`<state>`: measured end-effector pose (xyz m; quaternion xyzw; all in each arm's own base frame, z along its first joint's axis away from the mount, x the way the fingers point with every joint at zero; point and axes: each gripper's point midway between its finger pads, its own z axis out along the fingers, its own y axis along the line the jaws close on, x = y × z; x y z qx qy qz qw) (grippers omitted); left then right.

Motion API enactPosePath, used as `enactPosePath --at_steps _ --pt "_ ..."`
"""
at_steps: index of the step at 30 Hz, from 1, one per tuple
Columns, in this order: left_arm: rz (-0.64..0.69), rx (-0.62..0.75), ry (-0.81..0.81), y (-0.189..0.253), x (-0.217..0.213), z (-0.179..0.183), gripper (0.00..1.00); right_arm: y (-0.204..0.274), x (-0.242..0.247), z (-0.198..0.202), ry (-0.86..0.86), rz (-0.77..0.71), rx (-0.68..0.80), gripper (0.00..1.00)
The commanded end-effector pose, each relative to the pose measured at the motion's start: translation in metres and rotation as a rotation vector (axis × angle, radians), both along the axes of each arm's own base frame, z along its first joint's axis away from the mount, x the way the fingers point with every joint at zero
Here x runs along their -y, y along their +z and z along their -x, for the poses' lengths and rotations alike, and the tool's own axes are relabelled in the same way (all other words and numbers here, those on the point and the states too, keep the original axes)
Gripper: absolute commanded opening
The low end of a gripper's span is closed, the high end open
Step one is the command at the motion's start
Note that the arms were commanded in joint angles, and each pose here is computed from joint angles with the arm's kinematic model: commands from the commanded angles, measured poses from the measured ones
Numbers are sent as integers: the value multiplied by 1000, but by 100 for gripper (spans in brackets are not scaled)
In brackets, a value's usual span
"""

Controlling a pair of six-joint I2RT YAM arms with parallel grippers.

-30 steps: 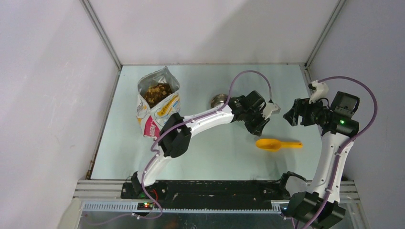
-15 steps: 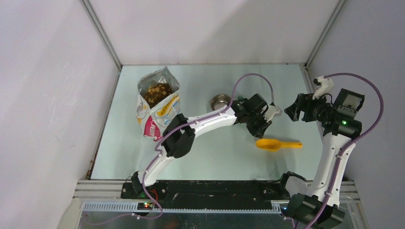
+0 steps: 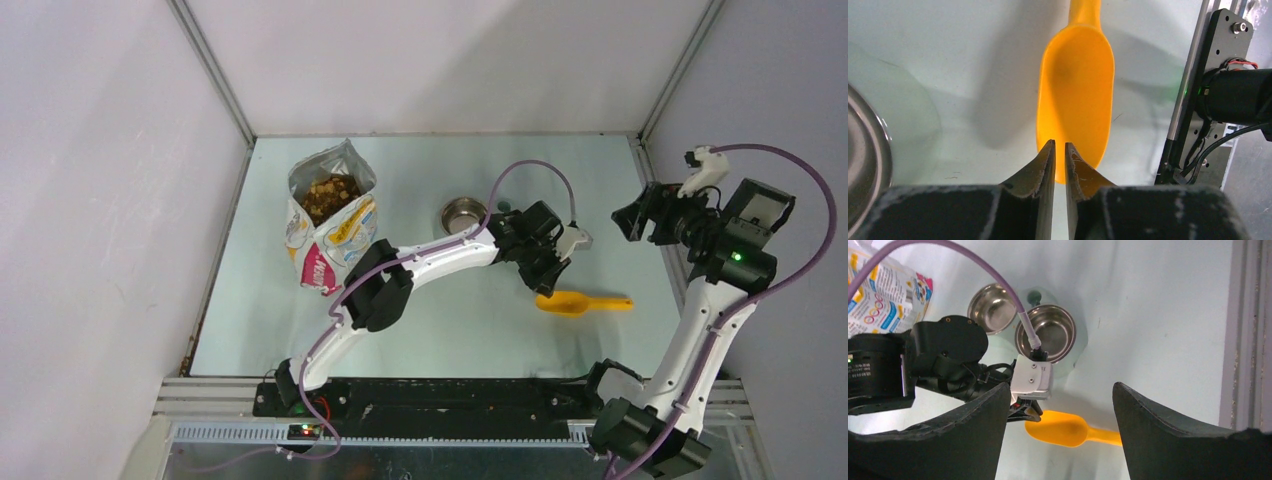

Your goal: Serve the pet food

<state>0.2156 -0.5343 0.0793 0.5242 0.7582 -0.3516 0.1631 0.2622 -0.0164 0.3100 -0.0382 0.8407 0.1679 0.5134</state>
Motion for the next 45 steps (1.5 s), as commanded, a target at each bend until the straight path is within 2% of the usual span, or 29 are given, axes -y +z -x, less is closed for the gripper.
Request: enactPosePath --at_steps 1,7,15,23,33,39,45 --pt "51 -24 -11 12 9 3 18 24 4 2 -26 -32 60 77" --pt "46 -47 -14 8 10 9 20 37 5 1 -35 -109 81 77" --pt "11 -37 48 -13 0 -10 29 46 16 -3 -77 -214 88 76" --pt "20 -31 40 -14 -3 -19 28 40 28 -6 -115 -245 72 75" --pt "106 52 38 34 -8 -21 35 29 28 -3 -119 -240 52 75" --pt "118 35 36 37 -6 -19 39 8 35 2 -152 -191 -14 75" --pt "112 -18 90 31 -3 -15 55 -27 46 9 -222 -210 -165 73"
